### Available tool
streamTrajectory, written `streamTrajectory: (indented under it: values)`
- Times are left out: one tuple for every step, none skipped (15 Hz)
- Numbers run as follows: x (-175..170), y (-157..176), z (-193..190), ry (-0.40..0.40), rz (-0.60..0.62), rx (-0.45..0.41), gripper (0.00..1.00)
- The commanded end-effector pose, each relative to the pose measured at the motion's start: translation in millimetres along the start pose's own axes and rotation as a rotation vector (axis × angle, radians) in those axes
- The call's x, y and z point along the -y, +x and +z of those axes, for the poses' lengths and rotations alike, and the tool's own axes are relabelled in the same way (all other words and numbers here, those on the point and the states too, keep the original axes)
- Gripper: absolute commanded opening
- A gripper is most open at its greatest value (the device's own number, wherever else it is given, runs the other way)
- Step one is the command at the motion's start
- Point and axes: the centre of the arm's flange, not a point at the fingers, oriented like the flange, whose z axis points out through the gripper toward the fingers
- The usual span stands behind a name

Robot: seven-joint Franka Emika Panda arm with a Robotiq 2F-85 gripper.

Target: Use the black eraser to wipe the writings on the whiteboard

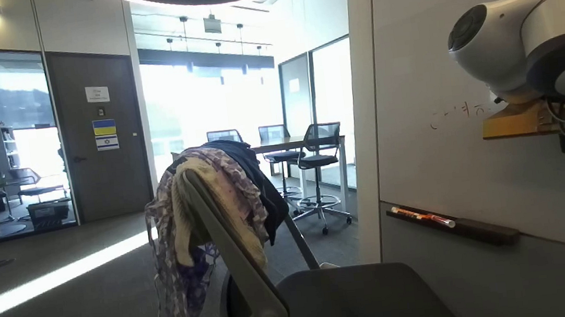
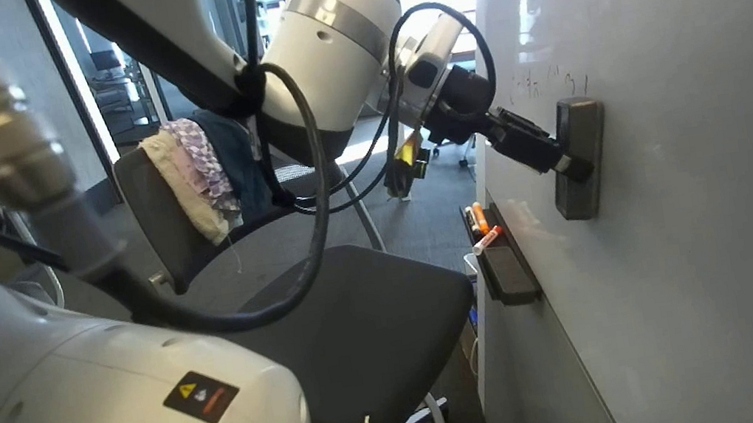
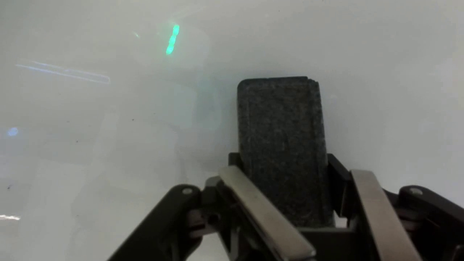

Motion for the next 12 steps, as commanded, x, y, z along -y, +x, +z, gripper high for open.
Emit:
streamTrajectory:
  values:
    - [-26.6,30.3,30.7,-0.025,0.083,-0.079,0.31]
    - [4.5,46.3,17.8,-0.007,0.080,-0.074,0.31]
    - [29.3,59.1,4.6,0.006,0.068,-0.054,0.31]
    - [42.7,63.0,-7.7,0.023,0.065,-0.011,0.31]
    - [52.9,66.3,-18.3,0.043,0.061,0.007,0.31]
    - [65.1,72.8,-30.7,0.058,0.067,0.023,0.31]
    - [76.7,80.7,-43.5,0.074,0.063,0.043,0.31]
    - [89.5,90.2,-53.9,0.090,0.059,0.049,0.31]
    - [105.1,97.9,-61.9,0.107,0.049,0.058,0.31]
    - [122.1,105.1,-67.9,0.119,0.040,0.061,0.31]
    - [136.7,105.9,-69.5,0.125,0.020,0.069,0.31]
    - [147.8,104.8,-71.6,0.127,0.007,0.068,0.31]
